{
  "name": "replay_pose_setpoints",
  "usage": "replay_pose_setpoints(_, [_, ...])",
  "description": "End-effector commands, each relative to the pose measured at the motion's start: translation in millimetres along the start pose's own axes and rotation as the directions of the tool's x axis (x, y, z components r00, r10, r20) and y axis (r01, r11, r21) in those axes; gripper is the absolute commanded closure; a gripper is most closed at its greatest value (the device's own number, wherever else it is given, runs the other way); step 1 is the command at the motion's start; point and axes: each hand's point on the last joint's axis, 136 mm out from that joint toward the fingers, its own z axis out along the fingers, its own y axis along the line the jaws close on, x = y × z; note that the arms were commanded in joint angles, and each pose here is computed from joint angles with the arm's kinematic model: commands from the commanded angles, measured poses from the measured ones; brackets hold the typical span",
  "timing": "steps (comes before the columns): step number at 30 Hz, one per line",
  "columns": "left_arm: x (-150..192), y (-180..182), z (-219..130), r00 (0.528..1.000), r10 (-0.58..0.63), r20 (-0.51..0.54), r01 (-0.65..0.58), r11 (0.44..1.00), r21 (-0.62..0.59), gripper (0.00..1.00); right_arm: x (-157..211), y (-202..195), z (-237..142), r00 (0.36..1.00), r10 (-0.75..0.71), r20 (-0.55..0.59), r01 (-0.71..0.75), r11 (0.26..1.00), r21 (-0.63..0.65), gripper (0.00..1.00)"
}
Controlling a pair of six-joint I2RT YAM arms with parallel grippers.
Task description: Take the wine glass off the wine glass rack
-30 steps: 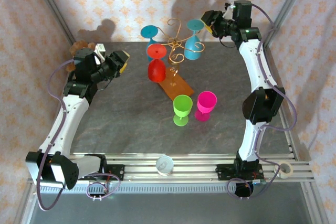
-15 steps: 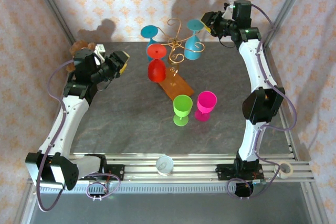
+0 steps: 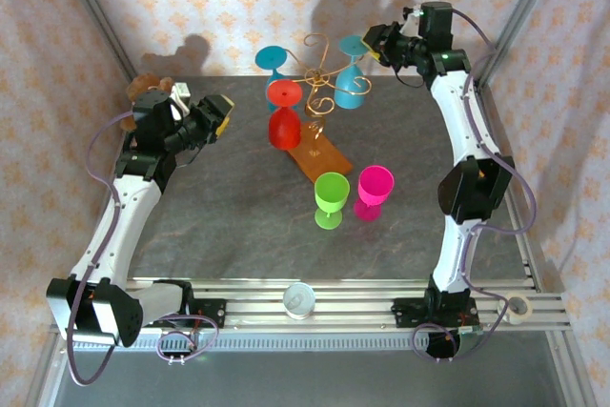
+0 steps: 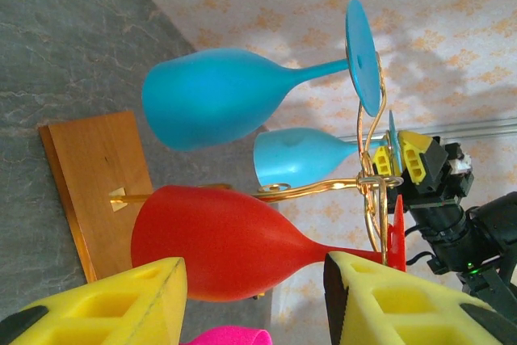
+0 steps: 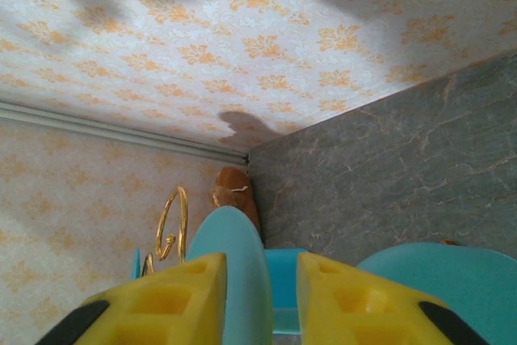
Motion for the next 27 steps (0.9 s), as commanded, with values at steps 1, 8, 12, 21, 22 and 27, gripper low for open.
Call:
replay_pose_setpoints(1, [-6,-8,-7,0.999,0.018,0.036,-0.019,0.999,0.035,0.53,1,19,-2,1.0,-0.026,-0.01,0.025,0.999,-0.045,0.75])
replay_pose_setpoints(8, [-6,-7,-8,0.999,0.017,0.038,-0.018,0.999,0.042,0.53,1,25,-6,1.0,-0.024,-0.005,0.024,0.998,-0.051,0.87])
replay_pose_setpoints(12, [-5,-7,-7,0.999,0.012,0.033,-0.013,0.999,0.05,0.53,1,31,-12,1.0,-0.023,0.002,0.023,0.998,-0.057,0.93])
replay_pose_setpoints(21, [-4,-7,-7,0.999,0.004,0.032,-0.006,0.998,0.068,0.53,3,46,-20,1.0,0.013,-0.003,-0.013,0.995,-0.104,1.0])
replay_pose_setpoints(22, [-3,-6,-8,0.999,0.003,0.032,-0.005,0.998,0.067,0.53,3,47,-20,1.0,0.016,-0.002,-0.016,0.994,-0.11,1.0])
replay_pose_setpoints(27, [-2,-5,-9,0.999,0.003,0.032,-0.005,0.998,0.069,0.53,3,55,-25,1.0,0.027,0.007,-0.026,0.991,-0.135,1.0])
